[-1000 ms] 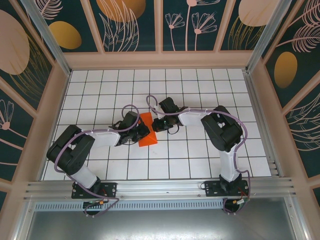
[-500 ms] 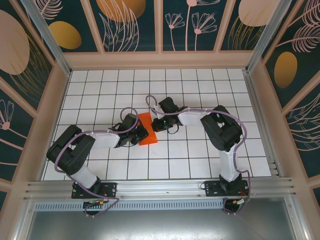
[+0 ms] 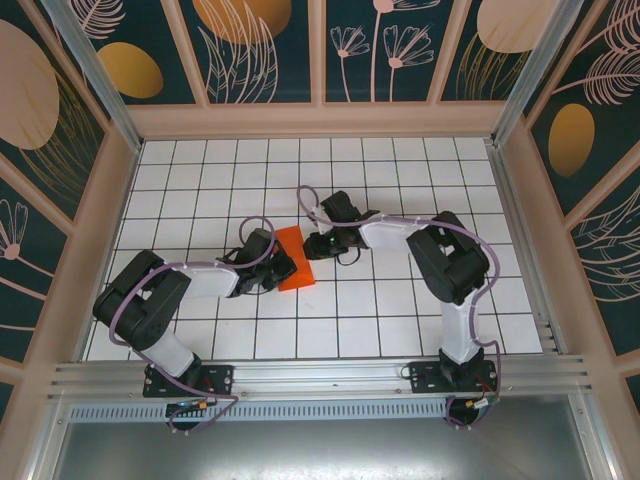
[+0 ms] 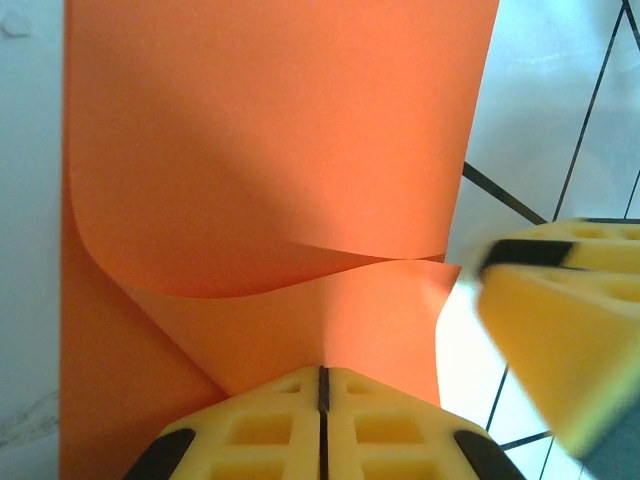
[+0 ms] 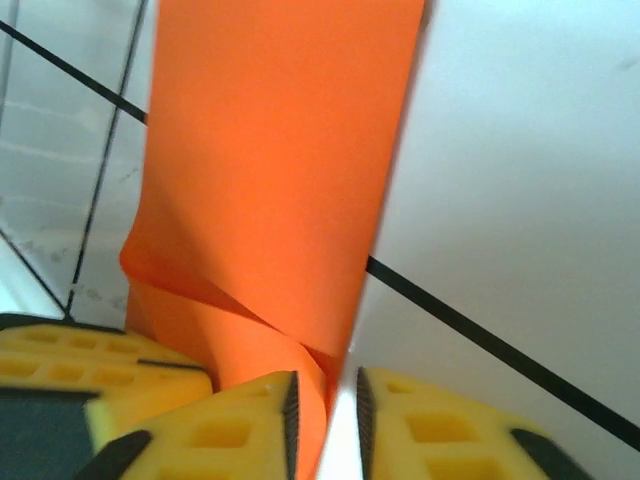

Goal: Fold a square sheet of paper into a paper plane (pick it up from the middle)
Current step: Fold the triangle a second time at the center of the table.

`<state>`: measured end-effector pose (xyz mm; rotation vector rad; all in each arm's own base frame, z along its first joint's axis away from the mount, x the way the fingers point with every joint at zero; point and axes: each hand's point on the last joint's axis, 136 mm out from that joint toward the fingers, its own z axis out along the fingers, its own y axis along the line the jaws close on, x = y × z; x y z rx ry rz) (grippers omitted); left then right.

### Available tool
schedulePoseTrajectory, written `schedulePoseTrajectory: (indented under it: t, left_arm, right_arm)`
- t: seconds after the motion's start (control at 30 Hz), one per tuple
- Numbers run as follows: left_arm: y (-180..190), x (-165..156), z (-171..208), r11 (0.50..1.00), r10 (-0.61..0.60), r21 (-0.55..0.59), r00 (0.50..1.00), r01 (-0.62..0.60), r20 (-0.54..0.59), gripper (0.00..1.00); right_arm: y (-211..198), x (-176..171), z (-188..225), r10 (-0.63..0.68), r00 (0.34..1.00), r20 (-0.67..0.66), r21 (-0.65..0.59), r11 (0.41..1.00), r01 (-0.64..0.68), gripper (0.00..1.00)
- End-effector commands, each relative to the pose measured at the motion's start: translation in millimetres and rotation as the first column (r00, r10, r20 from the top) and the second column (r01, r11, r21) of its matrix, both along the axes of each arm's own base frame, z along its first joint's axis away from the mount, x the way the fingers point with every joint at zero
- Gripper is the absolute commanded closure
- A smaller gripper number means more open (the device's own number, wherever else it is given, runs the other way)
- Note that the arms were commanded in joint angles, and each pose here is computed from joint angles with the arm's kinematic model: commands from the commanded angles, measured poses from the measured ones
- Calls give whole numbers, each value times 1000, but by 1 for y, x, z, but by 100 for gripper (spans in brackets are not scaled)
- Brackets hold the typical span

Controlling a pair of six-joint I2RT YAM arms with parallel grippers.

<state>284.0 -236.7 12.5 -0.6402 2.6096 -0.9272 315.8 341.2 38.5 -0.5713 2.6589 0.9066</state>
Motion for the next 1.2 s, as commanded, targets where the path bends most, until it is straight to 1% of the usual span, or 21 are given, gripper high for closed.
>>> schedulePoseTrajectory:
  t: [0.0,0.07,0.1,0.27,0.4,0.5,0.67,1.17]
  left_arm:
    - [20,-19,-26,996,34,81,996,-27,-87,90]
    - [21,-20,-26,996,34,84,996,-27,-86,90]
    - [21,-20,-26,996,34,85,996,-27,-85,90]
    - [21,-20,-27,996,33,84,996,-26,-82,90]
    - [21,-20,-26,996,32,84,996,-25,-81,91]
    - [21,-20,-26,996,34,84,996,-27,-81,91]
    - [22,-20,-26,996,37,84,996,-30,-80,91]
    - [25,-23,-30,995,48,94,994,-40,-93,92]
  right_arm:
    - [-15,7,44,-87,995,49,66,994,84,70]
    - [-17,-3,45,-79,996,29,77,994,77,71]
    - [-17,-9,44,-70,997,13,81,994,69,73]
    - [-6,-41,32,-10,998,-60,84,996,15,91]
    - [4,-55,26,21,995,-94,87,996,-12,98]
    - [11,-62,19,45,992,-121,88,996,-34,100]
    - [21,-70,5,73,986,-150,66,996,-63,100]
    - [1,-80,-26,78,981,-178,-60,994,-89,100]
